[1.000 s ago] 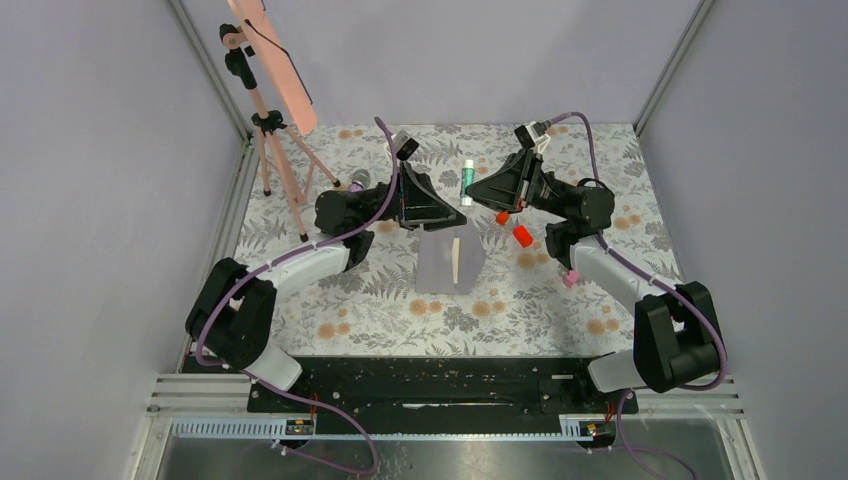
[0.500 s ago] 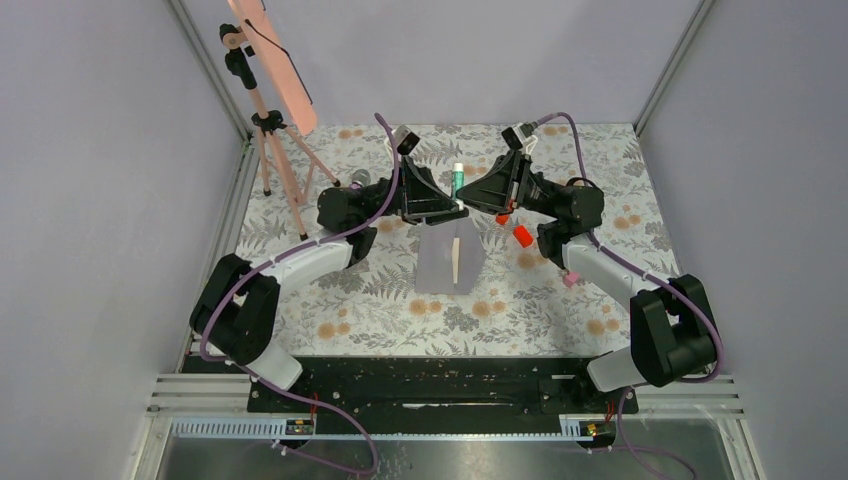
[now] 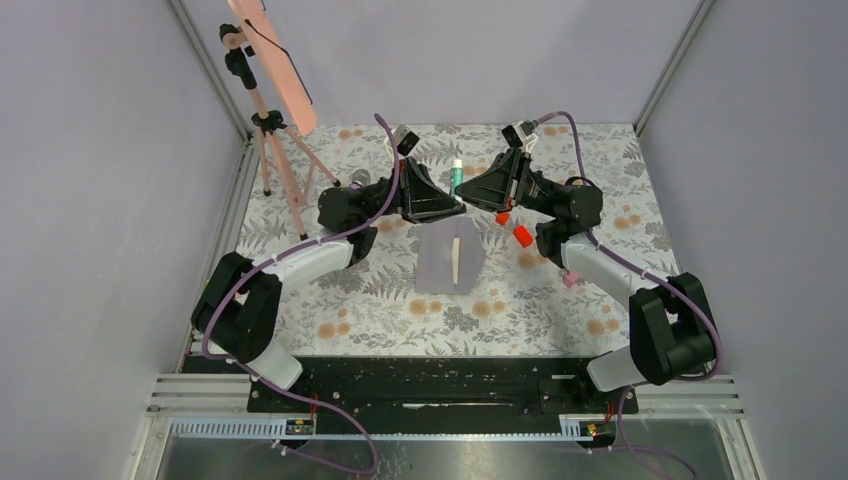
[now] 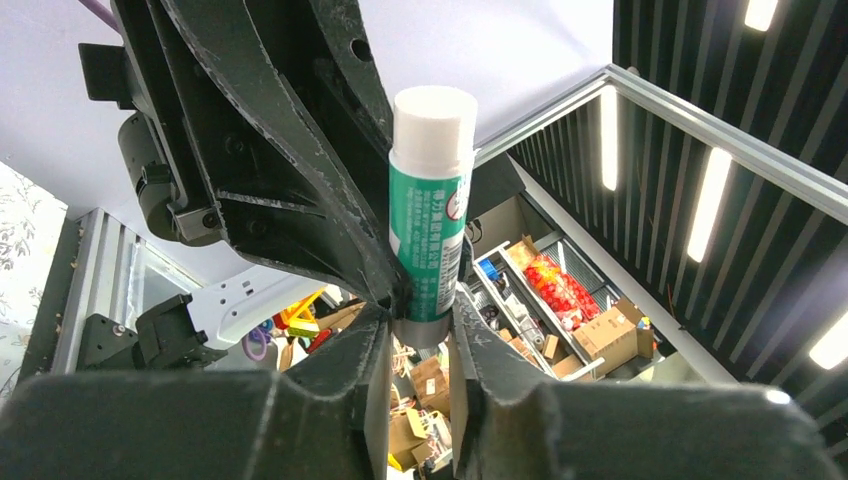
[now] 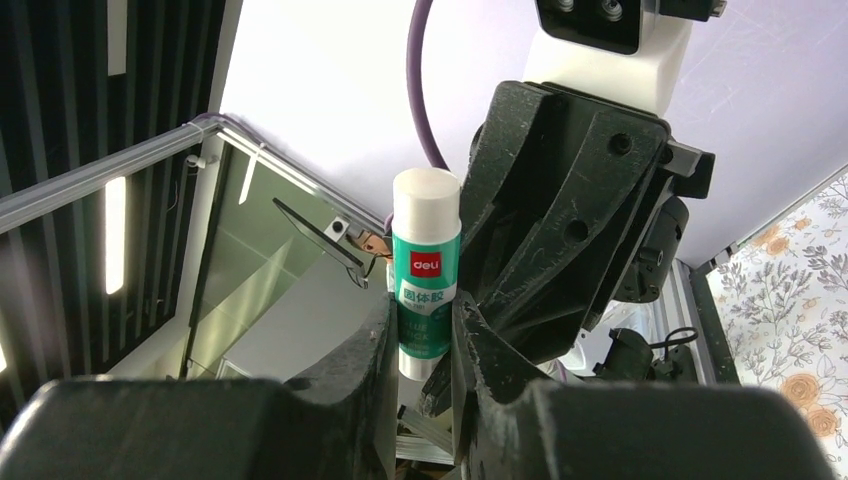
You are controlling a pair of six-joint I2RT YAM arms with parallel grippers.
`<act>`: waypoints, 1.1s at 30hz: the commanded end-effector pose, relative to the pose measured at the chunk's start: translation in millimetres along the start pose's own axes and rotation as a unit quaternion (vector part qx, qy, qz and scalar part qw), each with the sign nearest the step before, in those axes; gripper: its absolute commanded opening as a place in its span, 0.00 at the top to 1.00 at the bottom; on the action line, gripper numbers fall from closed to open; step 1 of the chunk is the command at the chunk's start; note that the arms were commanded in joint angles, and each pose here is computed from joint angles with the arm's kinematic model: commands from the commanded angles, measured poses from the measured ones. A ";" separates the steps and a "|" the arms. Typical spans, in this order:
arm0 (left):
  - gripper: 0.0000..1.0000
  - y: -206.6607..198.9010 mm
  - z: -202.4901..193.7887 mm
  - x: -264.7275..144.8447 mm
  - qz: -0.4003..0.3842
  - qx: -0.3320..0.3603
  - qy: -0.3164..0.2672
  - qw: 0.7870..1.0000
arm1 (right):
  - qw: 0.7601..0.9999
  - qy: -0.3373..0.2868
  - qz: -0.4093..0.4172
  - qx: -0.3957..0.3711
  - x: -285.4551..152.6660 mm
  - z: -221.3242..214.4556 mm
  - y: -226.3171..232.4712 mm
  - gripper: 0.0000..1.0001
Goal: Place the letter into the envelope and seal it
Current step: Unscrew the solid glue.
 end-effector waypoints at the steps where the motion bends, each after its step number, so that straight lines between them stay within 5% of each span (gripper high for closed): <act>1: 0.93 -19.9 4.6 6.0 -0.046 0.047 -0.016 0.998 | 0.999 0.017 0.025 -0.034 5.9 -4.2 12.7 1.00; 2: 1.00 -19.5 4.6 5.8 -0.046 0.043 -0.016 0.998 | 0.999 0.017 0.020 -0.033 5.3 -4.7 11.5 1.00; 11: 1.00 15.3 6.3 -11.2 -0.001 -0.018 -0.052 0.998 | 0.983 -0.020 -0.167 -0.076 -9.2 -13.4 -11.5 1.00; 17: 1.00 26.9 9.0 -14.3 0.021 -0.032 -0.066 0.997 | 0.954 0.007 -0.261 -0.147 -16.9 -19.9 -4.6 1.00; 22: 1.00 36.1 12.4 -10.0 0.091 -0.005 -0.065 0.994 | 0.934 0.034 -0.331 -0.134 -20.6 -33.7 -7.1 1.00; 33: 1.00 47.8 3.9 -10.9 0.327 0.078 -0.087 0.938 | 0.906 0.025 -0.406 -0.112 -24.0 -43.0 -15.6 1.00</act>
Point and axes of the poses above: each gripper's point midway between its finger pads, its own x axis out along the fingers, its own y axis along the line the jaws close on, z = x × y, the point moved 7 cm from there along -x, back along the fingers, and after that the axes turned 4 degrees about -x, right-handed, at the moved point
